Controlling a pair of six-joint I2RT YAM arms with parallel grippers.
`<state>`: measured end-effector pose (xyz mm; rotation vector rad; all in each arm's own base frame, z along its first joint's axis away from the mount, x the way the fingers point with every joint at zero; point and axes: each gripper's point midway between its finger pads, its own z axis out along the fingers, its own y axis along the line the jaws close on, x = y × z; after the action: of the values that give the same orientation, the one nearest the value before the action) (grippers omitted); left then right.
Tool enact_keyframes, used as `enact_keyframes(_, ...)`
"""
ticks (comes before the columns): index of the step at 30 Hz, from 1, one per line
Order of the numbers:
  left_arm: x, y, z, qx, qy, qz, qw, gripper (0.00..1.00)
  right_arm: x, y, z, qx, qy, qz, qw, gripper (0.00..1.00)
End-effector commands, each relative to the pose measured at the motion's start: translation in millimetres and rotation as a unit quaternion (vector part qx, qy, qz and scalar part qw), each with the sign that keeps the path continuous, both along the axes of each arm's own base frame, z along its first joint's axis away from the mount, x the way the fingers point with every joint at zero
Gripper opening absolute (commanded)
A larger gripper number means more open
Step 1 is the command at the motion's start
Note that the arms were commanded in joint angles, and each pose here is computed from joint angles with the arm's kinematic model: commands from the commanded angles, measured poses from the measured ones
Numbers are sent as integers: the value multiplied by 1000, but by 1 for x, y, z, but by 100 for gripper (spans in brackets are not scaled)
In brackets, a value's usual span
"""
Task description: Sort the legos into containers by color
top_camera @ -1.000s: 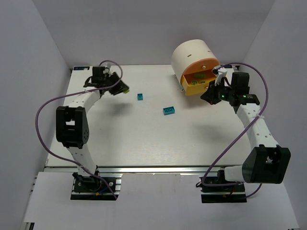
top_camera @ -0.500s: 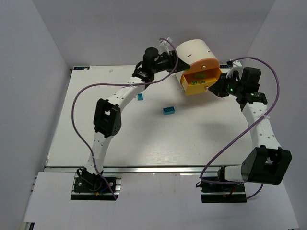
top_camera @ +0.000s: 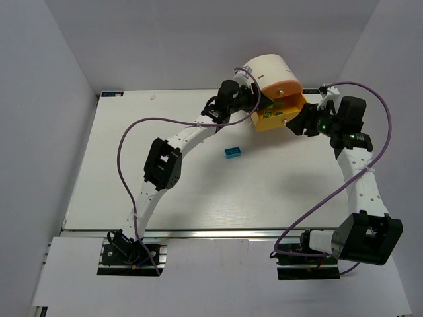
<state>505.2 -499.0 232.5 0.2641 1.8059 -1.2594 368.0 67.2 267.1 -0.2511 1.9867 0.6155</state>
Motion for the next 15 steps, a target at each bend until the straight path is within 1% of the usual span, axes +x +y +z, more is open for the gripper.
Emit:
enact_keyframes(1, 8, 11, 61, -26, -54, 35, 998, 59, 0, 4, 9, 3, -24, 22, 999, 67)
enact_keyframes(3, 8, 12, 70, -32, -60, 36, 997, 61, -3, 10, 7, 6, -25, 44, 999, 68)
enact_keyframes(6, 6, 14, 86, -43, -68, 40, 996, 63, -1, 11, -1, -12, -35, 73, 997, 56)
enact_keyframes(7, 5, 15, 91, -46, -72, 40, 996, 64, 1, 12, -4, -13, -33, 78, 996, 49)
enact_keyframes(9, 4, 17, 95, -46, -72, 42, 995, 63, 3, 13, -4, -15, -33, 84, 996, 38)
enact_keyframes(10, 2, 17, 97, -46, -72, 40, 996, 62, 5, 11, -5, -21, -37, 85, 995, 27)
enact_keyframes(11, 0, 18, 100, -47, -73, 39, 995, 59, 8, 11, -6, -24, -37, 85, 995, 18)
enact_keyframes(12, -4, 21, 112, -50, -79, 38, 995, 42, 12, 7, -5, -35, -42, 77, 996, 1)
enact_keyframes(13, -8, 24, 117, -46, -80, 36, 995, 31, 17, 3, -9, -51, -44, 74, 995, 0)
enact_keyframes(14, -5, 32, 110, -36, -70, 42, 996, 11, 22, -4, -10, -68, -47, 59, 995, 0)
enact_keyframes(15, -17, 41, 132, -39, -76, 41, 995, 3, 26, -9, -10, -93, -56, 59, 992, 0)
